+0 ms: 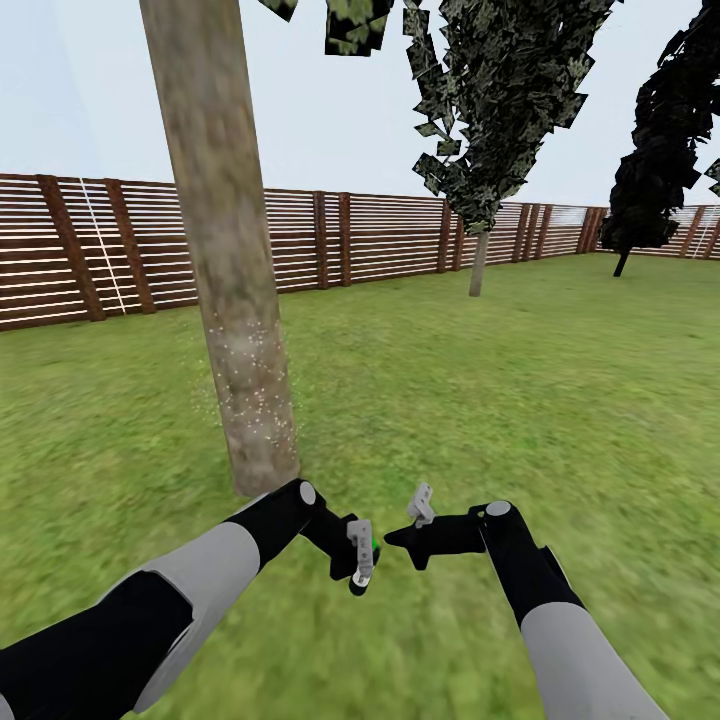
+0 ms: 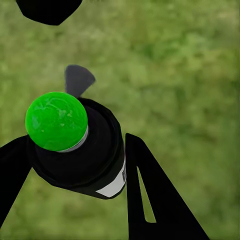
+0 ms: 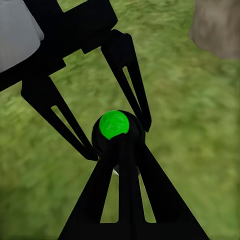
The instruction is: In the garden, pick up the pesticide atomizer on the floor and spray pesticide onto both trees until each tree trunk is fully covered.
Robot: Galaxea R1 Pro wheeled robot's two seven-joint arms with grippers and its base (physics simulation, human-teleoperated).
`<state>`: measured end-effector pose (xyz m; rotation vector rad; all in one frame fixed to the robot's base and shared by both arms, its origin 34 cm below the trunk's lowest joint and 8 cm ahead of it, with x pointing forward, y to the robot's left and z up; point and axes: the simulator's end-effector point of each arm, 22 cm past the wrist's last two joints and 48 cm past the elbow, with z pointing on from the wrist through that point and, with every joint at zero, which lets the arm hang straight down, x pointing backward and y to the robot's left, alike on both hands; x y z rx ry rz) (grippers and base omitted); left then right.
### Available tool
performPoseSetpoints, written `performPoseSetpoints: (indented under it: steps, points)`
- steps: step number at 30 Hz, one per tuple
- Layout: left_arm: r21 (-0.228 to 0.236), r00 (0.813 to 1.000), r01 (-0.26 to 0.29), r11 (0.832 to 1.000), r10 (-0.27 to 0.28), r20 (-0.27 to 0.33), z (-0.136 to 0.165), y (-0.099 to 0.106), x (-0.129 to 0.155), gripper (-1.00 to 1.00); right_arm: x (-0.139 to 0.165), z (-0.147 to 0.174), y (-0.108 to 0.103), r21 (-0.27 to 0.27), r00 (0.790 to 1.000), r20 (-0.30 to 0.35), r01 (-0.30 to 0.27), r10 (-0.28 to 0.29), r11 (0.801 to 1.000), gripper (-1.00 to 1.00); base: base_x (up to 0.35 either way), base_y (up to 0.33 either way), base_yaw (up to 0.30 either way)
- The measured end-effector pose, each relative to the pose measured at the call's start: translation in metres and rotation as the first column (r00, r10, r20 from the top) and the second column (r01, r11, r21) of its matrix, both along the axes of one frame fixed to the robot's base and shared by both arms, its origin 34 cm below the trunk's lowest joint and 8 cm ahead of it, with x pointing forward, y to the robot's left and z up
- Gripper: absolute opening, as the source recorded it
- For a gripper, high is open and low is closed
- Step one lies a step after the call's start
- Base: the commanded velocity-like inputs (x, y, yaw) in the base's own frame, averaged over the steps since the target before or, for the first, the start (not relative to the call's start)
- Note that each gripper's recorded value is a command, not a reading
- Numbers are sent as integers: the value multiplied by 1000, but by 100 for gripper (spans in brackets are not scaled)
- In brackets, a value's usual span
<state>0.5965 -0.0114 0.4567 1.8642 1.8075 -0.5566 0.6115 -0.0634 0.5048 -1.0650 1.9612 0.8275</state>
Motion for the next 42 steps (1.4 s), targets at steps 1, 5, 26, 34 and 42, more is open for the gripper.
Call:
performPoseSetpoints:
  steps: [1,5,26,34,42]
  points:
    - [0,1000,0,1000,0,0,0,0,0,-100,0,0,0,0,1000,0,0,0,1000,-100,0,0,0]
    - [0,1000,0,1000,0,0,0,0,0,-100,0,0,0,0,1000,0,0,0,1000,-100,0,0,0]
    - [-28,999,31,999,-30,19,1,-5,-3,-100,0,0,0,1,1000,0,0,0,1000,-100,0,0,0]
    - [-44,998,51,998,-50,36,4,-9,-2,-100,0,0,0,1,1000,-1,0,0,1000,-100,0,0,0]
    - [-114,1000,26,993,-24,19,14,-20,-2,-100,0,0,0,1,1000,0,0,0,1000,-100,0,0,0]
